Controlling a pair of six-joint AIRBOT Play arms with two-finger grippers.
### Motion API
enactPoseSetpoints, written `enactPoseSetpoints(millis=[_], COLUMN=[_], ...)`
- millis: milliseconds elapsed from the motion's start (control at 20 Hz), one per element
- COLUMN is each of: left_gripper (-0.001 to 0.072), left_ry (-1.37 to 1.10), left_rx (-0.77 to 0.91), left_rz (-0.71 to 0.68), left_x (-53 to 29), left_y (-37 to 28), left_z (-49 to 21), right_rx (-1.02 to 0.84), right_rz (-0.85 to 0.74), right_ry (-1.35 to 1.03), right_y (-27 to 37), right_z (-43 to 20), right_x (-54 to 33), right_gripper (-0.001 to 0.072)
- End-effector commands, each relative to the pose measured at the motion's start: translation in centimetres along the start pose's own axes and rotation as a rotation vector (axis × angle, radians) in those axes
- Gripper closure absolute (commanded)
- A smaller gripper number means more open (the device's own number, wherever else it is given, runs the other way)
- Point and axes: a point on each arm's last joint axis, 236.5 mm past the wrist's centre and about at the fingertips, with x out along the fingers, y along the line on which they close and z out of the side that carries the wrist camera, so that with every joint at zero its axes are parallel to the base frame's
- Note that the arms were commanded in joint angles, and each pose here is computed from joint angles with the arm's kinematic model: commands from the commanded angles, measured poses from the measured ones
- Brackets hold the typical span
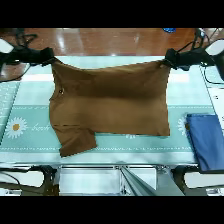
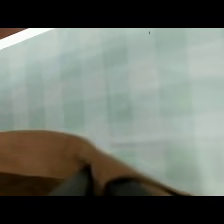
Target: Fold the shirts.
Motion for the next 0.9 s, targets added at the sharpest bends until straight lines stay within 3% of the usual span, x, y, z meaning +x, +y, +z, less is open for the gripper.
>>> enactPoseSetpoints(millis=[0, 100, 200, 300, 400, 550, 700, 850], left_gripper=[0.02, 0.0203, 0.0203, 0.0203, 0.0202, 0.0203, 0.0202, 0.0202], left_ry=[0.04, 0.1, 0.225, 0.363, 0.527, 0.598, 0.558, 0.537], left_rx=[0.018, 0.081, 0.02, -0.148, -0.357, -0.509, -0.596, -0.685], left_rz=[-0.008, 0.095, 0.246, 0.231, 0.105, -0.04, 0.012, 0.053], left_x=[4.5, 2.1, -2.2, -5.6, -7.6, -9.5, -10.8, -11.1], left_y=[0.2, 3.3, 9.0, 12.5, 12.6, 9.9, 9.8, 10.3], left_z=[0.1, 0.5, -1.0, -4.9, -11.5, -20.2, -27.3, -31.5], right_rx=[0.081, 0.066, 0.062, 0.077, 0.142, 0.215, 0.255, 0.287], right_rz=[0.06, 0.022, -0.074, -0.237, -0.322, -0.213, -0.032, 0.02], right_ry=[-0.024, 0.0, 0.083, 0.252, 0.359, 0.318, 0.256, 0.252], right_y=[-0.6, -2.8, -7.1, -12.9, -16.0, -14.3, -10.3, -9.1], right_z=[3.0, 4.2, 3.3, -0.7, -5.5, -13.1, -19.9, -23.7], right_x=[2.3, -0.9, -5.5, -10.3, -12.8, -10.8, -8.7, -8.8], right_gripper=[0.0301, 0.0301, 0.0304, 0.0306, 0.0306, 0.0306, 0.0306, 0.0306])
